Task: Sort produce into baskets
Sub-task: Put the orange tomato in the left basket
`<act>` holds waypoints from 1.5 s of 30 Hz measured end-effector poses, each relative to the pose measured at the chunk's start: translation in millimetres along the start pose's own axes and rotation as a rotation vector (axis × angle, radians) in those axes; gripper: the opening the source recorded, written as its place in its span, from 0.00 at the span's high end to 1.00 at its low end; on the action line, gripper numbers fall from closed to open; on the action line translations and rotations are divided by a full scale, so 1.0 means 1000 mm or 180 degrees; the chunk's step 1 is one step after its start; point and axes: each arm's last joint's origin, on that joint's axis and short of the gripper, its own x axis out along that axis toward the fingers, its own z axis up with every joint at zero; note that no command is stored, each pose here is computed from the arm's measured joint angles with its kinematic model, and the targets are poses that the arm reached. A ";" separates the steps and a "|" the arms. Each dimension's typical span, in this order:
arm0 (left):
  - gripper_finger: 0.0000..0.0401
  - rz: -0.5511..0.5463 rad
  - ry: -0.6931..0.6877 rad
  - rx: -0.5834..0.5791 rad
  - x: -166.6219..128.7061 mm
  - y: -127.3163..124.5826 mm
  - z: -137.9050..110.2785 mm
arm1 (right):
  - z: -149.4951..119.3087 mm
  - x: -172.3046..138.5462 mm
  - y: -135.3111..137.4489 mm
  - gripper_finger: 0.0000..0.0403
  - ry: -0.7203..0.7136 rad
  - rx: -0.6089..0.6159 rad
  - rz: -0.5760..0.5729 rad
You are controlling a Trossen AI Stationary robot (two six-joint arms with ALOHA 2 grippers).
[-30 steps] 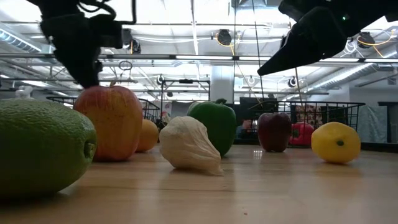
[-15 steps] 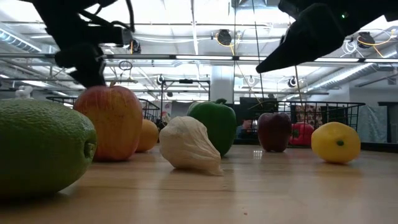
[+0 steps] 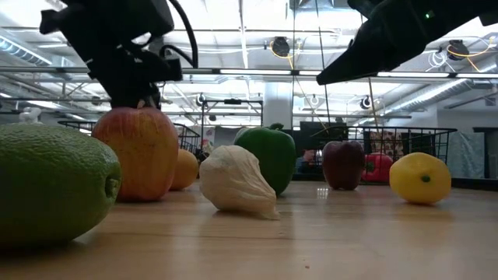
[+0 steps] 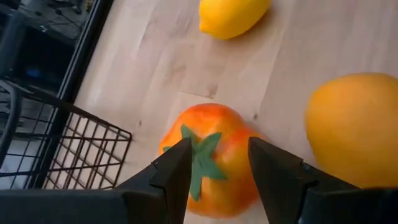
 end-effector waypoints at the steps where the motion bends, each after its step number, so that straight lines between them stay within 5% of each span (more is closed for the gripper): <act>1: 0.59 0.0033 -0.0007 0.0003 0.002 -0.001 0.000 | 0.000 0.000 0.000 0.58 0.0002 -0.0001 0.0000; 24: 0.59 0.0253 -0.0053 -0.0162 0.012 -0.006 0.000 | 0.000 0.000 0.000 0.58 0.0009 -0.0008 -0.0002; 45: 0.93 0.0284 0.0223 -0.0083 0.019 -0.003 -0.007 | 0.000 0.000 0.000 0.58 0.0010 -0.0008 -0.0003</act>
